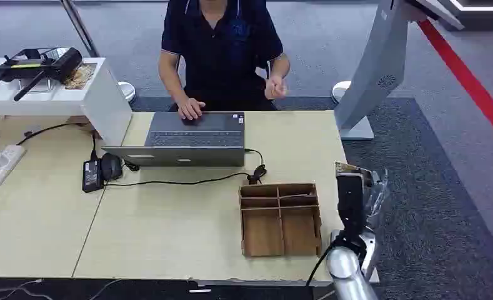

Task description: Pass the card to the sensor for recognition and then transmit it.

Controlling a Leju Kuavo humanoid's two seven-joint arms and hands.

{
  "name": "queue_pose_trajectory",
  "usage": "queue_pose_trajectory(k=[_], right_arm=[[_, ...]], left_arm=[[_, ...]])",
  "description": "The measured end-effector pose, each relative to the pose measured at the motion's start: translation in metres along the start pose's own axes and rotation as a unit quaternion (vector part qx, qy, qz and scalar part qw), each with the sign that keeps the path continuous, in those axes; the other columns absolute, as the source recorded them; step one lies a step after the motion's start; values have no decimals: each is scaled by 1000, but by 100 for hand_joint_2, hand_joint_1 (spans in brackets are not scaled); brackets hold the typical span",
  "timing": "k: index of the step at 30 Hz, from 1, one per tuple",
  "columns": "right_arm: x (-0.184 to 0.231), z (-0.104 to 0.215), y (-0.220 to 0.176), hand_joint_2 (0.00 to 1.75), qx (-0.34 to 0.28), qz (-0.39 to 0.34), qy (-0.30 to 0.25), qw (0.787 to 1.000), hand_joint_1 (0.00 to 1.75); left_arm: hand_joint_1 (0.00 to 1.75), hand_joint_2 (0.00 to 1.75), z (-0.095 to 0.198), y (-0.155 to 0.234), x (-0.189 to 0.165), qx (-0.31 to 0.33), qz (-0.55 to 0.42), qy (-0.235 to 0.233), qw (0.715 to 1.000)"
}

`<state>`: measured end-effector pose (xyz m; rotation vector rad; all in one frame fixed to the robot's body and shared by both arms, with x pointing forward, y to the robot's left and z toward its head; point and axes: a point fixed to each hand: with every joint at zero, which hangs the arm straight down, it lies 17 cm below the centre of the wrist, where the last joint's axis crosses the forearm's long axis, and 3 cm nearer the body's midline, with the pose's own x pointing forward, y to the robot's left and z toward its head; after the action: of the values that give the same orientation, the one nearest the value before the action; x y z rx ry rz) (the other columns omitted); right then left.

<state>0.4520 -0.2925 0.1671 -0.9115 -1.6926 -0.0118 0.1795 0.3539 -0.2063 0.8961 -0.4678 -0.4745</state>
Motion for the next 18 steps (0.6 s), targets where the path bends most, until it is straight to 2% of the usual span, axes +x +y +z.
queue_pose_trajectory(k=[18], right_arm=[[-55, 18, -7, 175, 18, 79, 34, 996, 175]], left_arm=[[0, 175, 0, 0, -5, 0, 1, 15, 1000]])
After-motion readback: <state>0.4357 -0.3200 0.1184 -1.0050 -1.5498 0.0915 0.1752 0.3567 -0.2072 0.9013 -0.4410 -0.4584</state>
